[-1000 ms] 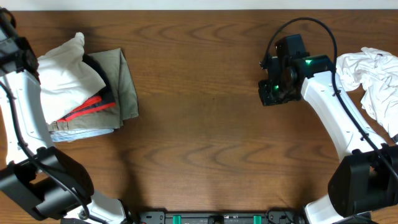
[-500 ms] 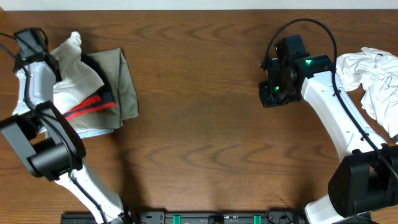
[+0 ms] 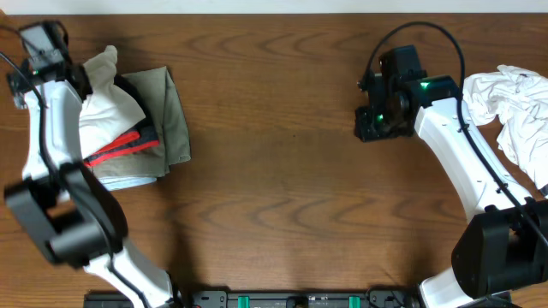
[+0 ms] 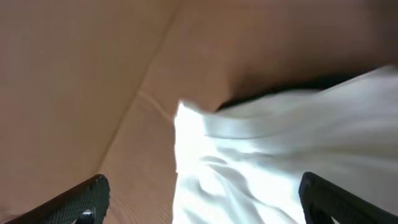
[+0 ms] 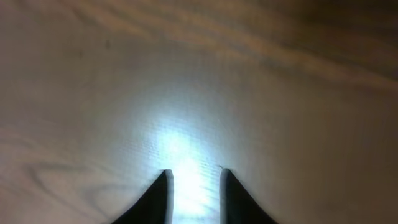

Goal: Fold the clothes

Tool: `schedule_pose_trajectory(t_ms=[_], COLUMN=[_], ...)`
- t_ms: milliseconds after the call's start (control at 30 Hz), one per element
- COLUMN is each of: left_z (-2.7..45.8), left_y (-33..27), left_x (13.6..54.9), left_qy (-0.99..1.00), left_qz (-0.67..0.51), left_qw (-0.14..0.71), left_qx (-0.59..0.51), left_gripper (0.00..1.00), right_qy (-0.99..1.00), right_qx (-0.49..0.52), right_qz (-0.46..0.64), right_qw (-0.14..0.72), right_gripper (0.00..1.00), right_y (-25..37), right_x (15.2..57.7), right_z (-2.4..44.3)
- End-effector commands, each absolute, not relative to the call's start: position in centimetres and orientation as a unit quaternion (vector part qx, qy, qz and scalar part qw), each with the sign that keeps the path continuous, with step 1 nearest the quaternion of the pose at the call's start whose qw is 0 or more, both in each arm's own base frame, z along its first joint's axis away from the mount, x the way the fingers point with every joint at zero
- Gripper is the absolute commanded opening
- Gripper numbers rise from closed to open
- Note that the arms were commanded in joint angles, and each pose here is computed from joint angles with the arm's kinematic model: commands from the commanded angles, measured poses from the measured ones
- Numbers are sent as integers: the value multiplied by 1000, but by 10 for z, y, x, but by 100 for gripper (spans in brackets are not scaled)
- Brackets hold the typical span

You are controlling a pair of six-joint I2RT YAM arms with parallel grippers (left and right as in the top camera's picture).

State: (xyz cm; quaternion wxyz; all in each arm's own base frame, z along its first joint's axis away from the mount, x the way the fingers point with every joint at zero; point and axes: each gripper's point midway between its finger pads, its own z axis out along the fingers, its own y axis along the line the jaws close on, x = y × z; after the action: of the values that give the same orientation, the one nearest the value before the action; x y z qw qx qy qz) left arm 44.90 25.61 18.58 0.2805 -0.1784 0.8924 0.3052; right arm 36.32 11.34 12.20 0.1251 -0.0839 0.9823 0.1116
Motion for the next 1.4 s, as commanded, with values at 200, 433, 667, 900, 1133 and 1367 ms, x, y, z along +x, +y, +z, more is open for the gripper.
schedule_pose_trajectory(t_ms=[200, 433, 667, 900, 1133, 1367], left_z=[282, 272, 297, 311, 290, 242], left_y=[114, 61, 50, 34, 21, 10], left_x=[452, 438, 391, 325, 273, 226], left_qy=[899, 919, 918, 885, 841, 885], left_qz=[38, -72, -74, -64, -65, -77], left_qw=[417, 380, 383, 457, 533, 452], left_qx=[-124, -75, -72, -59, -66, -83], left_gripper=[98, 98, 98, 98, 98, 98], right_qy=[951, 940, 930, 901, 881, 910], right_qx=[-76, -59, -31, -33, -22, -24], right_qz=[107, 69, 43, 27, 11, 7], right_qw=[279, 328, 363, 431, 472, 413], right_gripper=[99, 99, 99, 99, 99, 99], right_y=[108, 72, 41, 35, 21, 17], right_x=[431, 449, 406, 343, 283, 239], right_z=[159, 178, 240, 277, 259, 221])
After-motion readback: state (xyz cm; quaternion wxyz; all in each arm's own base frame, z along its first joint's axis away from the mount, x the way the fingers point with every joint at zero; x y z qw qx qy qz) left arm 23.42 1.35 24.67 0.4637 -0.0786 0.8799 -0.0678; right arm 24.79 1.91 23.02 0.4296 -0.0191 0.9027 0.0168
